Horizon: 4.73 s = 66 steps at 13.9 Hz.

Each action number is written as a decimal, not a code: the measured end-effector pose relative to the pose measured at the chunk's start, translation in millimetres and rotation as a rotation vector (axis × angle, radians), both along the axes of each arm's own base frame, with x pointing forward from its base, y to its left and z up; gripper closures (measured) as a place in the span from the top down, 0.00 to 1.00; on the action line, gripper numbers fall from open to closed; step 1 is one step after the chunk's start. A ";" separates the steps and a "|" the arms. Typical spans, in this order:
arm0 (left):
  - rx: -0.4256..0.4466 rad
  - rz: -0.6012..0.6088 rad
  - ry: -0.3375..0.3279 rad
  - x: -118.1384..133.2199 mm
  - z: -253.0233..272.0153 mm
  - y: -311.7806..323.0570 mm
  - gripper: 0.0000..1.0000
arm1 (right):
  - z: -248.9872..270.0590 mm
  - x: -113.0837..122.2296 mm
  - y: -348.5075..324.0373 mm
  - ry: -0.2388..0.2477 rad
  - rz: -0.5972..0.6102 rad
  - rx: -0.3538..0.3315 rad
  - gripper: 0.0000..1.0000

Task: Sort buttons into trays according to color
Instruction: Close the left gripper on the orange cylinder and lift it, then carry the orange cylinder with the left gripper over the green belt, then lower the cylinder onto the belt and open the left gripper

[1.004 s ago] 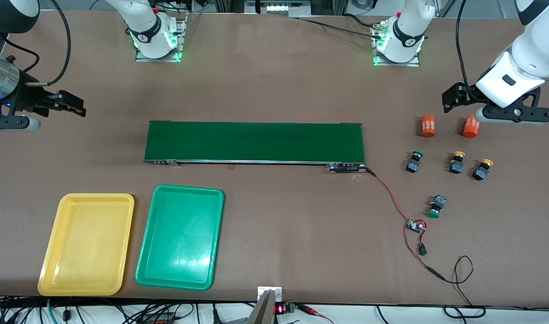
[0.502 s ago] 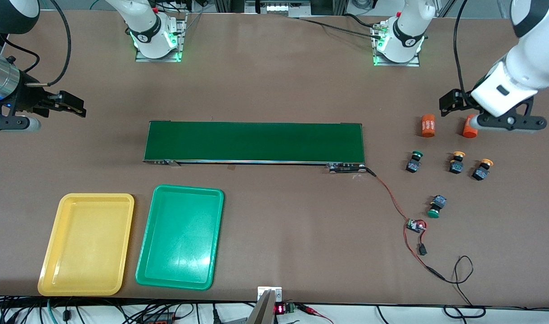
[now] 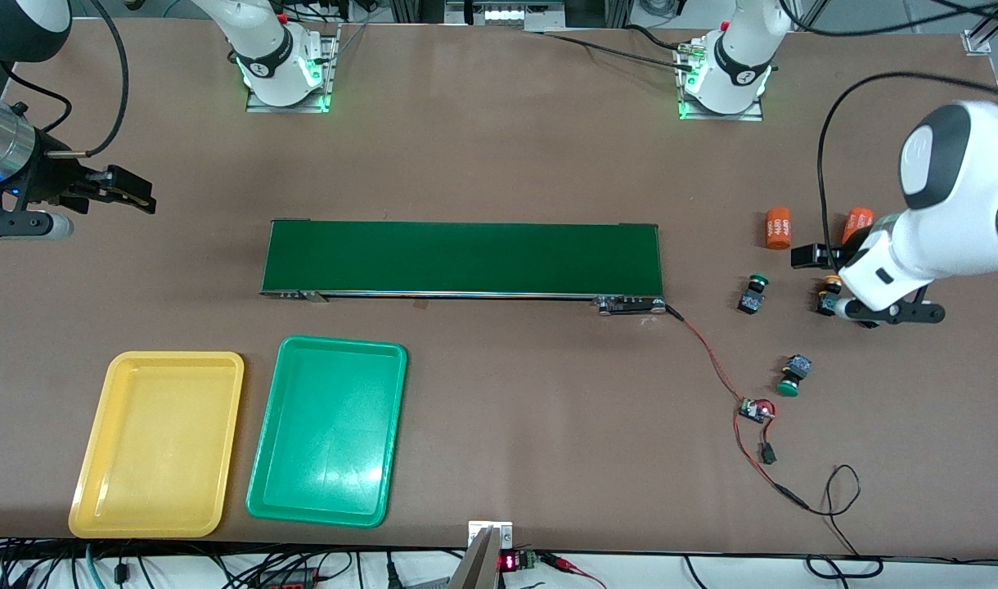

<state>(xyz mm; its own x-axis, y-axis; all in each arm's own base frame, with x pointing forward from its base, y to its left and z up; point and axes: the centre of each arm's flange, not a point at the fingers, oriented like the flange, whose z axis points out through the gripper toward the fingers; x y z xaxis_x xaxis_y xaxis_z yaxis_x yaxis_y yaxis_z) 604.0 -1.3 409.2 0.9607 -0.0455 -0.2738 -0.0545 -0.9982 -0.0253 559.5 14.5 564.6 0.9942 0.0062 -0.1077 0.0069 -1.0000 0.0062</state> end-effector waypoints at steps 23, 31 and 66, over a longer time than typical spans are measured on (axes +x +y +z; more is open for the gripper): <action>0.002 -0.117 -0.078 -190.0 -236.1 51.5 0.63 | -0.2 0.2 0.0 0.000 0.000 0.000 1.00; 0.029 -0.151 -0.099 -149.6 -186.8 51.1 0.49 | -0.2 0.2 0.1 0.000 -0.001 0.000 1.00; -0.017 -1.036 0.035 -78.6 -73.3 -279.6 1.00 | -3.2 1.2 -9.9 0.008 -0.019 0.000 1.00</action>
